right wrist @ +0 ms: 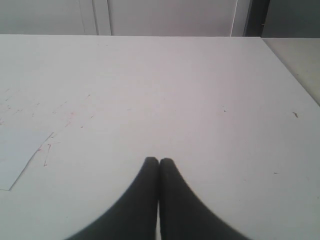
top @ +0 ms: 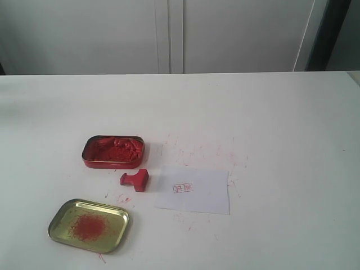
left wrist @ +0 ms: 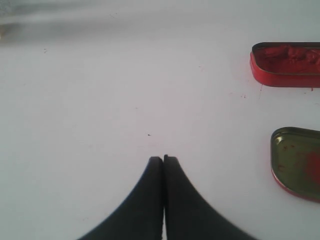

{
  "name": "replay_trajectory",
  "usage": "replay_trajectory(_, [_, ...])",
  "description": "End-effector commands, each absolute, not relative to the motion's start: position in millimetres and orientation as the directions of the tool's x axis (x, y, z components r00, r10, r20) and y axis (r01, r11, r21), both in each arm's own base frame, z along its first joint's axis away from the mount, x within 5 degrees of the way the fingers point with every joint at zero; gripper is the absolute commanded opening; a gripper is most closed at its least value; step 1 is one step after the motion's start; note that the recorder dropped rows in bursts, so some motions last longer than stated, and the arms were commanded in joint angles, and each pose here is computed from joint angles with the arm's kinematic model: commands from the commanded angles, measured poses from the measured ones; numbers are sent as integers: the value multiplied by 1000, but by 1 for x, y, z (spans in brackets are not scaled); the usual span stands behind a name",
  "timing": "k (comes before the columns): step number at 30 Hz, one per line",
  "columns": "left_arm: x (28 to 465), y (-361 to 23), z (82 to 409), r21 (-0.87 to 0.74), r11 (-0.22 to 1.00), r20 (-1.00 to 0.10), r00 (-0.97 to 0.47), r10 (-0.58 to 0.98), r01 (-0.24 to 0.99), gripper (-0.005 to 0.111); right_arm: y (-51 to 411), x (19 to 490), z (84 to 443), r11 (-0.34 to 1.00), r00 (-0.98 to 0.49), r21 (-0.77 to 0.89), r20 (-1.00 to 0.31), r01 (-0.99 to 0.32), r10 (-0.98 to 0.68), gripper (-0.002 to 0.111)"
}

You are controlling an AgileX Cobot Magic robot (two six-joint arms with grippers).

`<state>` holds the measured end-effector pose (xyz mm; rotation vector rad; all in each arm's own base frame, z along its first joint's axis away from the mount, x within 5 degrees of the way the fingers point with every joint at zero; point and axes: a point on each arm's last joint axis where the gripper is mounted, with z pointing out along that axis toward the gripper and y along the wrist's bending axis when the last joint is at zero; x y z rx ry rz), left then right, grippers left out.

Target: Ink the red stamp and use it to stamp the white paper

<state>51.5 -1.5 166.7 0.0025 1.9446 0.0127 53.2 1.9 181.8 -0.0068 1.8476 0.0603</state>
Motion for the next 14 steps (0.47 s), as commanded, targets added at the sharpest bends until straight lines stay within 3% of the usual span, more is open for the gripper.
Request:
replay_trajectory(1, [52, -2, 166, 4, 1000, -933, -360, 2, -4, 0, 2, 53, 182, 999, -260, 34, -965, -32, 24, 0])
replay_trajectory(14, [51, -4, 166, 4, 999, -933, -360, 17, 36, 0, 2, 53, 182, 999, -260, 34, -965, -32, 24, 0])
